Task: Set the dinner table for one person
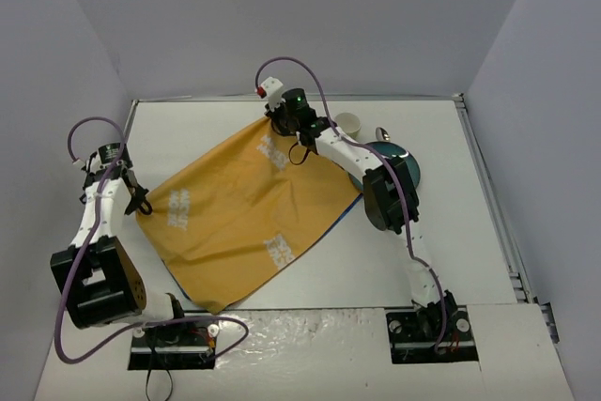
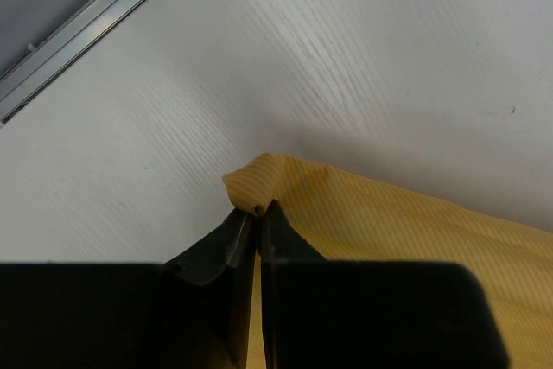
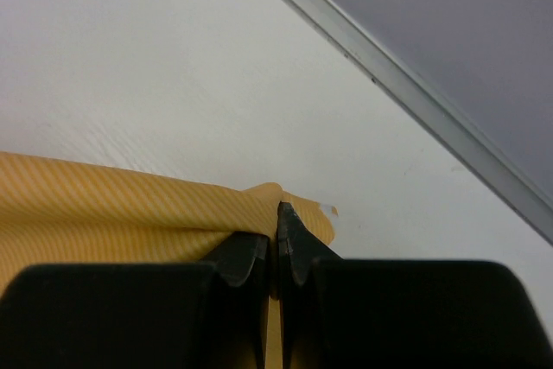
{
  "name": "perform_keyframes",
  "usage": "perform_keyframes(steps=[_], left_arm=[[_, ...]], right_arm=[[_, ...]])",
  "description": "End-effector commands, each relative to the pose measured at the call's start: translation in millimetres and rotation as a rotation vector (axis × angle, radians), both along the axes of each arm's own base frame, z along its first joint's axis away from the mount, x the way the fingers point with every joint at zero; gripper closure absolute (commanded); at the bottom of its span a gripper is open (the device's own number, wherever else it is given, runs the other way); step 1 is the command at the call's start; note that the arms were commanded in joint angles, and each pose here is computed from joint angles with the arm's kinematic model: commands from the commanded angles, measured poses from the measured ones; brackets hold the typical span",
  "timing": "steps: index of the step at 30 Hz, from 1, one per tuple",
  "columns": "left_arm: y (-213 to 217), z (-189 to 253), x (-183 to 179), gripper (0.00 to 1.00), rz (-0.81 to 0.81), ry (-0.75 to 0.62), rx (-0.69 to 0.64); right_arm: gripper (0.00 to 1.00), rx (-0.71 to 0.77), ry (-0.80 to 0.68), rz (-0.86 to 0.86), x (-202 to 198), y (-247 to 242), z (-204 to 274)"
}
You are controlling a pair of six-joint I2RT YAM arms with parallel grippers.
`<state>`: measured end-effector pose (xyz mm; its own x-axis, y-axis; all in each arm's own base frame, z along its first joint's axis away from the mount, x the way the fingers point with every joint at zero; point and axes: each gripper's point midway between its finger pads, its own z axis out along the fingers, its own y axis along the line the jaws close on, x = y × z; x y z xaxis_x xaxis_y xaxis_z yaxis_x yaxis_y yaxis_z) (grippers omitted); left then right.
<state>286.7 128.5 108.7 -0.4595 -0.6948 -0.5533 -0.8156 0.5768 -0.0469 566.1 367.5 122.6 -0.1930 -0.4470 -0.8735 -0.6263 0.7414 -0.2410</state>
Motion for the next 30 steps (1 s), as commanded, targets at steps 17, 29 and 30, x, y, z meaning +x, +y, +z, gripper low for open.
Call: perform_keyframes(steps=[17, 29, 30], left_arm=[[62.0, 65.7, 91.7, 0.36, 0.063, -0.246, 0.043], [-40.2, 76.8, 78.5, 0.05, -0.221, -0.281, -0.151], [-50.7, 69.5, 78.4, 0.06, -0.249, -0.266, -0.163]], right_arm=[[0.23, 0.204, -0.329, -0.103, 37.0, -2.0, 153.2], [0.25, 0.266, 0.113, -0.290, -94.9, -93.7, 93.4], [0.26, 0.288, 0.152, -0.324, -102.2, -98.9, 84.8]])
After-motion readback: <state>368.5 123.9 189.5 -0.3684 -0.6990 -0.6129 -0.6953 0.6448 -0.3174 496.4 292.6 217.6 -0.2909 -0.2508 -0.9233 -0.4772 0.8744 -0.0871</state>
